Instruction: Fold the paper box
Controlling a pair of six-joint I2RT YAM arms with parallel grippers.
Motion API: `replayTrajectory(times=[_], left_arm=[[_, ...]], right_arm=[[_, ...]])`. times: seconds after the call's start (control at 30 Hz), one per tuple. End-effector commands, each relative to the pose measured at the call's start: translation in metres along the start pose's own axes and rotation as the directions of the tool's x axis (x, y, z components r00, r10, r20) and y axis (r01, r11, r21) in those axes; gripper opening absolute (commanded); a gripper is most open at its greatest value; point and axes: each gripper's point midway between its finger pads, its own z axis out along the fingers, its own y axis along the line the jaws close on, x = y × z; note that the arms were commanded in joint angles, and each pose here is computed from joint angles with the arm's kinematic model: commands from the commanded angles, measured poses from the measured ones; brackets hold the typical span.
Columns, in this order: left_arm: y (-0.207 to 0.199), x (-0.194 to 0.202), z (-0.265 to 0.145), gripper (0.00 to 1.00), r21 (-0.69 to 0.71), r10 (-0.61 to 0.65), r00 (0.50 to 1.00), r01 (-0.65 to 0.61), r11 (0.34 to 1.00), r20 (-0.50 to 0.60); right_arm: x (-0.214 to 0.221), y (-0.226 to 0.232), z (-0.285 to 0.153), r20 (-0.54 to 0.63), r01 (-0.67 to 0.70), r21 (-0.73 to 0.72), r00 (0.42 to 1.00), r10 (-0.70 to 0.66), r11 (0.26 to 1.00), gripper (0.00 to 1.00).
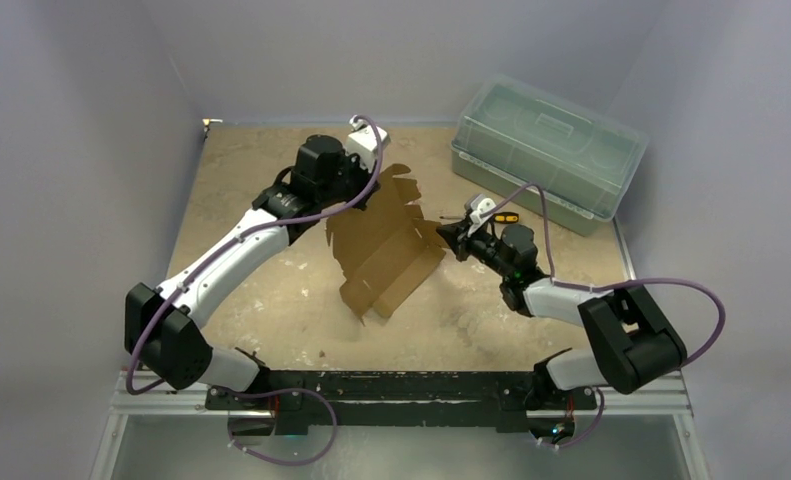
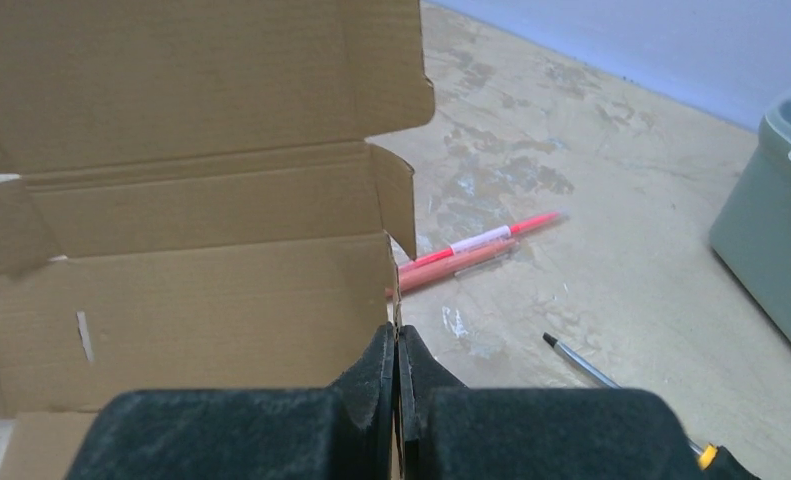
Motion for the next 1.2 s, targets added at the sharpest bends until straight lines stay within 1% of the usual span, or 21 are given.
replayTrajectory(times=[0.0,0.13,0.23,0.37,0.5,0.63,0.77,1.0,1.17], left_arm=[[-0.015,-0.044,-0.019,0.0,0.052,0.088,0.988,-0.095,0.994,0.123],[-0.025,-0.046,-0.031,0.0,0.084,0.123,0.982,-0.136,0.987,0.145],[-0.022,-0.049,-0.038,0.0,0.061,0.133,0.978,-0.144,0.988,0.159],[-0.011,-0.053,-0.046,0.0,-0.007,0.099,0.979,-0.099,0.995,0.178],[-0.011,-0.063,-0.055,0.0,-0.021,0.055,0.969,-0.052,0.998,0.239],[-0.021,-0.064,-0.063,0.0,0.027,0.06,0.96,-0.07,0.997,0.274],[-0.026,-0.058,-0.071,0.0,0.05,0.096,0.955,-0.114,0.992,0.281],[-0.05,-0.06,-0.089,0.0,0.161,0.122,0.936,-0.184,0.97,0.33],[-0.056,-0.054,-0.098,0.0,0.192,0.141,0.933,-0.213,0.958,0.332]], right_arm=[[-0.013,-0.015,0.009,0.026,-0.024,0.078,0.999,0.022,0.997,0.0],[-0.012,-0.015,0.01,0.023,-0.045,0.08,0.999,0.043,0.996,0.0],[-0.011,-0.007,0.013,0.018,-0.077,0.04,0.997,0.077,0.996,0.0],[-0.006,0.006,0.013,-0.001,-0.088,-0.032,0.996,0.088,0.996,0.0],[-0.001,0.008,0.014,-0.019,-0.088,-0.043,0.996,0.088,0.995,0.0],[-0.001,0.003,0.015,-0.022,-0.09,-0.022,0.996,0.09,0.996,0.0],[0.004,0.002,0.017,-0.039,-0.098,-0.02,0.994,0.098,0.995,0.0],[0.004,0.01,0.017,-0.056,-0.119,-0.065,0.992,0.115,0.991,0.0],[0.003,0.013,0.017,-0.062,-0.128,-0.085,0.99,0.123,0.988,0.0]])
